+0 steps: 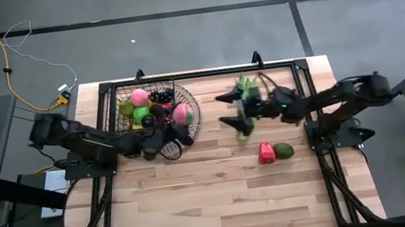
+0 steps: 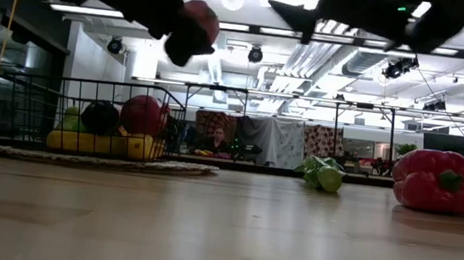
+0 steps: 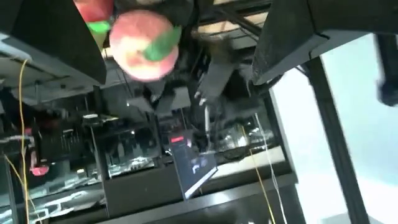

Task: Build produce basket
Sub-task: Put the pink peach into the black wire basket

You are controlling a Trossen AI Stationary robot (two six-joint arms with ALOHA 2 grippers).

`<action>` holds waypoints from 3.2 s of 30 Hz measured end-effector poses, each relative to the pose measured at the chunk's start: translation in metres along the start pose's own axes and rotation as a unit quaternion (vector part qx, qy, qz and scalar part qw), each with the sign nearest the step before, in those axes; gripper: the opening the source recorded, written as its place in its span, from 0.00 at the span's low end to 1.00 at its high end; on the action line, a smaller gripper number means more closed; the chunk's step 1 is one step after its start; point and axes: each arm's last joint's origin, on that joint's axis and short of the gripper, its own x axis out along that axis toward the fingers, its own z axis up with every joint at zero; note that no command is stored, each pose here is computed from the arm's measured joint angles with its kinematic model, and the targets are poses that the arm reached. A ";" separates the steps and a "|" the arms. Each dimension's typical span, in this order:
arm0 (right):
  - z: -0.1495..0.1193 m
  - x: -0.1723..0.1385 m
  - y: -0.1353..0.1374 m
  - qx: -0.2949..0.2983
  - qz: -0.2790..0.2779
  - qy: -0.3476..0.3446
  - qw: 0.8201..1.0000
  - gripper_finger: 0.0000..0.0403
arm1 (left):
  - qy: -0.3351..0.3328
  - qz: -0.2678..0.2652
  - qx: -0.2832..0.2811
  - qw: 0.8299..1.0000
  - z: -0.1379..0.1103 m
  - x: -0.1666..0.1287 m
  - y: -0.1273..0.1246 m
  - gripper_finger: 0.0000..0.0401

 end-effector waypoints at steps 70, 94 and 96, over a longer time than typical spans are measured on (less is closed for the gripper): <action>-0.003 -0.046 -0.005 -0.086 -0.122 0.034 0.988 0.97 | 0.431 0.053 -0.301 0.849 -0.110 -0.027 0.123 0.66; -0.005 -0.046 -0.005 -0.086 -0.124 0.040 0.988 0.97 | 0.422 0.017 -0.294 0.858 -0.100 -0.016 0.130 0.80; -0.005 -0.046 -0.005 -0.086 -0.124 0.040 0.988 0.97 | 0.422 0.022 -0.290 0.859 -0.100 -0.017 0.130 0.80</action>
